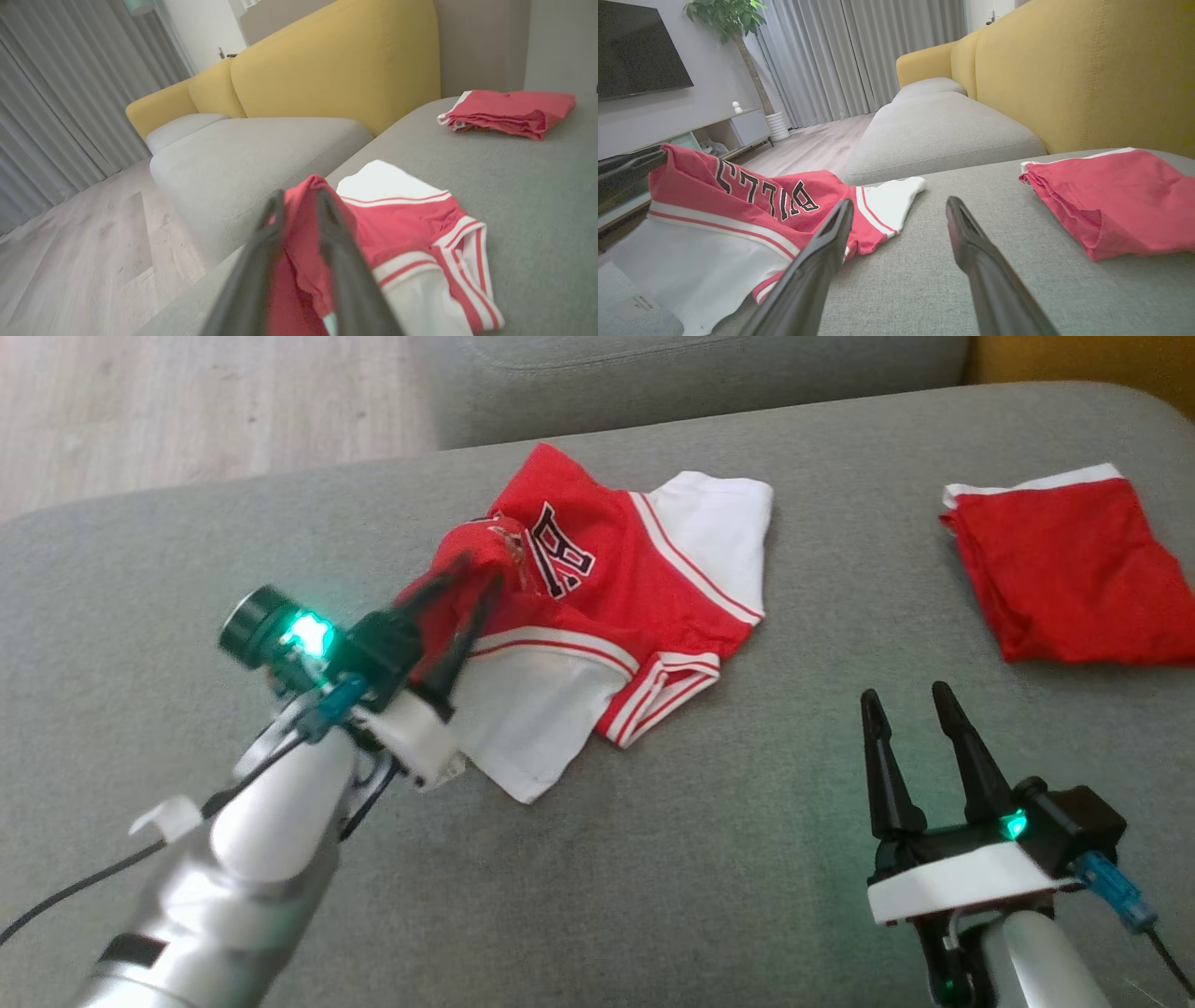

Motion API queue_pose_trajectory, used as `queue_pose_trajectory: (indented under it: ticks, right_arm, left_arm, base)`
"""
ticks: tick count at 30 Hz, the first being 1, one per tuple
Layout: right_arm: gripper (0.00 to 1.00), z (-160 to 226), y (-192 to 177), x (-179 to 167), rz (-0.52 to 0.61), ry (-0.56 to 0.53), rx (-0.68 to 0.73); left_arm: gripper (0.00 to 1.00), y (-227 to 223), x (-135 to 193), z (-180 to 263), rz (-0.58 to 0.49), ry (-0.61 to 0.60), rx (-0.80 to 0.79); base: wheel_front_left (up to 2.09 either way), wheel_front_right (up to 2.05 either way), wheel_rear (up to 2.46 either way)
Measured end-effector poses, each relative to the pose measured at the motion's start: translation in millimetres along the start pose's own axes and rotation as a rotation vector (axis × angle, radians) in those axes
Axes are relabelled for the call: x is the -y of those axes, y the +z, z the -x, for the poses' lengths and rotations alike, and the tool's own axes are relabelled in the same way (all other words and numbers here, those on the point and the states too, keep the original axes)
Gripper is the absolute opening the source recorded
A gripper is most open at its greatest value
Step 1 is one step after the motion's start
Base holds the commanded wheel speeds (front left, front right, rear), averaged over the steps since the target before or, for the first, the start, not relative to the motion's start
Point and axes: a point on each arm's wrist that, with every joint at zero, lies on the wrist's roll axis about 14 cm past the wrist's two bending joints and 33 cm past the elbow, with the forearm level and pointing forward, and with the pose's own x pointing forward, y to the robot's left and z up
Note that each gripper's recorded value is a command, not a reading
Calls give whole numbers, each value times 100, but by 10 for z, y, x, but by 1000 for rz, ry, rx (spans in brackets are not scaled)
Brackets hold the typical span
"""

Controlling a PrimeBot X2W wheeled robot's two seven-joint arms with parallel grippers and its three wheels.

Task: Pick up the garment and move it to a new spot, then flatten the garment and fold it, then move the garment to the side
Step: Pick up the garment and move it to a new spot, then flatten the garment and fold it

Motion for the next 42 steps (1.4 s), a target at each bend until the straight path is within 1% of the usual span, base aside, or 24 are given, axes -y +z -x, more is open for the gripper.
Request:
queue_pose_trajectory:
  ticks: [3, 6, 9, 12, 15, 18, 20, 22, 26, 29, 33, 35, 38, 42]
  right_arm:
    - [100, -33, -16, -41, 7, 15, -5]
    - [100, -66, -17, -87, 13, 32, -5]
    - [100, -92, 0, -137, 17, 48, 1]
    - [100, -112, 35, -192, 21, 66, 11]
    - [100, -128, 64, -260, 25, 86, 20]
    - [100, -121, 58, -305, 30, 100, 18]
    - [100, -99, 29, -315, 29, 103, 9]
    - [100, -91, 16, -326, 30, 106, 6]
    - [100, -74, -4, -328, 29, 106, 0]
    - [100, -70, -5, -323, 38, 106, -1]
    - [100, -62, -13, -297, 38, 98, -4]
    - [100, -55, -26, -271, 44, 91, -8]
    - [100, -40, -53, -212, 43, 73, -16]
    - [100, -24, -83, -98, 42, 38, -26]
  left_arm:
    - [100, -170, -139, 130, 1, 40, -49]
    - [100, -181, -415, 246, -7, 149, -54]
    - [100, -130, -703, 397, 19, 283, -33]
    - [100, -114, -859, 598, 56, 375, -13]
    - [100, -185, -926, 850, 122, 472, -9]
    - [100, -232, -919, 1104, 187, 554, 10]
    - [100, -250, -858, 1244, 223, 591, 24]
    - [100, -325, -724, 1356, 273, 614, 18]
    - [100, -574, -289, 1517, 398, 620, -38]
    - [100, -565, -241, 1516, 401, 619, -36]
    - [100, -447, -213, 1388, 379, 573, -1]
    - [100, -397, -193, 1289, 366, 539, 13]
    - [100, -284, -85, 1037, 351, 456, 40]
    - [100, -100, 214, 607, 343, 299, 77]
  base:
    - [0, 0, 0]
    - [0, 0, 0]
    - [0, 0, 0]
    - [0, 0, 0]
    - [0, 0, 0]
    - [0, 0, 0]
    - [0, 0, 0]
    - [0, 0, 0]
    - [0, 0, 0]
    - [0, 0, 0]
    - [0, 0, 0]
    - [0, 0, 0]
    - [0, 0, 0]
    - [0, 0, 0]
